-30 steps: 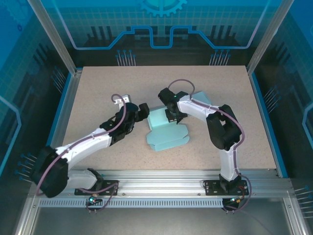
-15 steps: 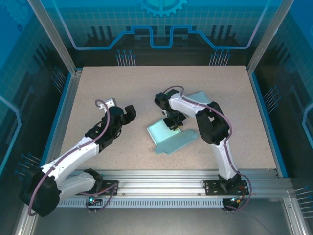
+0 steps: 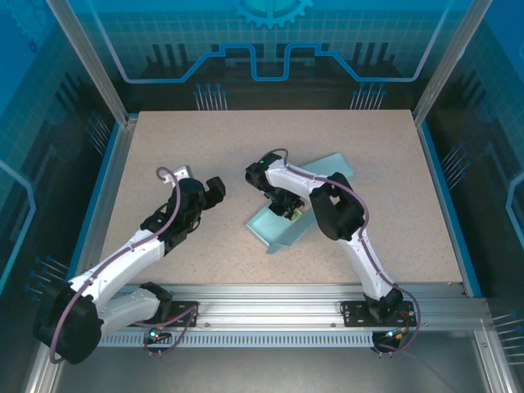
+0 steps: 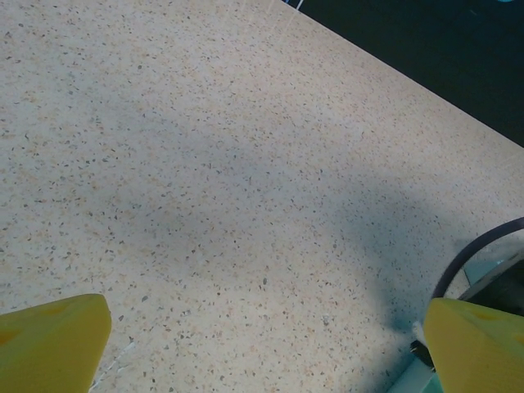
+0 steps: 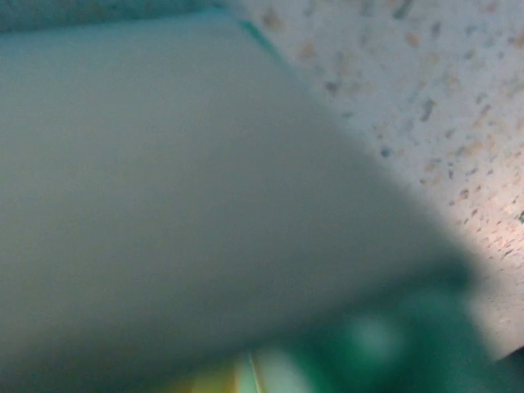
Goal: Fold the paper box
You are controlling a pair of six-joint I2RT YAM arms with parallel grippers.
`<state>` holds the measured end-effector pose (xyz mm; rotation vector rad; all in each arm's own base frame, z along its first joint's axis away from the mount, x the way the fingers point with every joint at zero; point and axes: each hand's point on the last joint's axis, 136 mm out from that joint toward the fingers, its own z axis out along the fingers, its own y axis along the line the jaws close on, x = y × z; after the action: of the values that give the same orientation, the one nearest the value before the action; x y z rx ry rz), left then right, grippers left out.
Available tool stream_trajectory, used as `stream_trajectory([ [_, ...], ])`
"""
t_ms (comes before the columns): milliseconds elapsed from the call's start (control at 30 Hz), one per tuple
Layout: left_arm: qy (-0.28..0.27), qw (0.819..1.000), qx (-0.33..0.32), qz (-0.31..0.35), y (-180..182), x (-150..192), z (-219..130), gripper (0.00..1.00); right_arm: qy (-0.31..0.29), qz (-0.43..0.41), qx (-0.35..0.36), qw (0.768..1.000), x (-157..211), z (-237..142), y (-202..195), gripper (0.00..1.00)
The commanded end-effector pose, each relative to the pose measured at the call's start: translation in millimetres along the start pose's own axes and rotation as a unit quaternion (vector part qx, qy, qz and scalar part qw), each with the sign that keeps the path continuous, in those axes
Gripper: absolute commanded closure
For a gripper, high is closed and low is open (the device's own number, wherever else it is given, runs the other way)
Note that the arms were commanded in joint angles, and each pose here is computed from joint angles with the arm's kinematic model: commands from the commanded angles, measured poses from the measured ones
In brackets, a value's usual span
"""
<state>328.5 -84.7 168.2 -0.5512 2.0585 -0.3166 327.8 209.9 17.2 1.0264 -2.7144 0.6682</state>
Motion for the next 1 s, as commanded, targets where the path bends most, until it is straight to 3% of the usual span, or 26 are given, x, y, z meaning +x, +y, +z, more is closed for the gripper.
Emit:
stream_trajectory([
  [0,0.002,1.0,0.008,0.008,2.4,1.4,-1.3,0.01,-0.036,-0.038,0.008,0.999,-36.5,13.4,12.0,0.62],
  [100,0.007,1.0,0.01,0.007,2.9,2.8,-1.0,0.01,-0.055,-0.039,0.007,0.998,-46.7,0.4,8.3,0.47],
  [167,0.008,1.0,0.009,0.007,4.7,3.9,-0.4,0.01,-0.073,-0.035,0.0,0.997,-51.6,-12.3,6.5,0.43],
  [233,0.012,1.0,0.008,0.008,6.7,6.0,0.5,0.01,-0.091,-0.03,-0.005,0.995,-54.7,-25.9,3.4,0.29],
  [500,0.035,0.999,-0.004,0.028,16.7,17.3,6.2,0.01,-0.205,-0.003,-0.006,0.979,-59.7,-112.5,-18.8,0.23],
  [567,0.049,0.998,-0.011,0.038,20.0,22.4,9.2,0.03,-0.239,0.009,-0.008,0.971,-54.1,-140.2,-27.3,0.0],
  [767,0.103,0.992,-0.016,0.07,19.7,44.4,24.6,0.08,-0.32,0.053,-0.012,0.946,-29.8,-199.8,-51.3,0.0],
  [967,0.146,0.987,0.01,0.069,8.9,65.2,39.2,0.14,-0.332,0.094,-0.015,0.938,-2.3,-211.9,-68.2,0.05],
])
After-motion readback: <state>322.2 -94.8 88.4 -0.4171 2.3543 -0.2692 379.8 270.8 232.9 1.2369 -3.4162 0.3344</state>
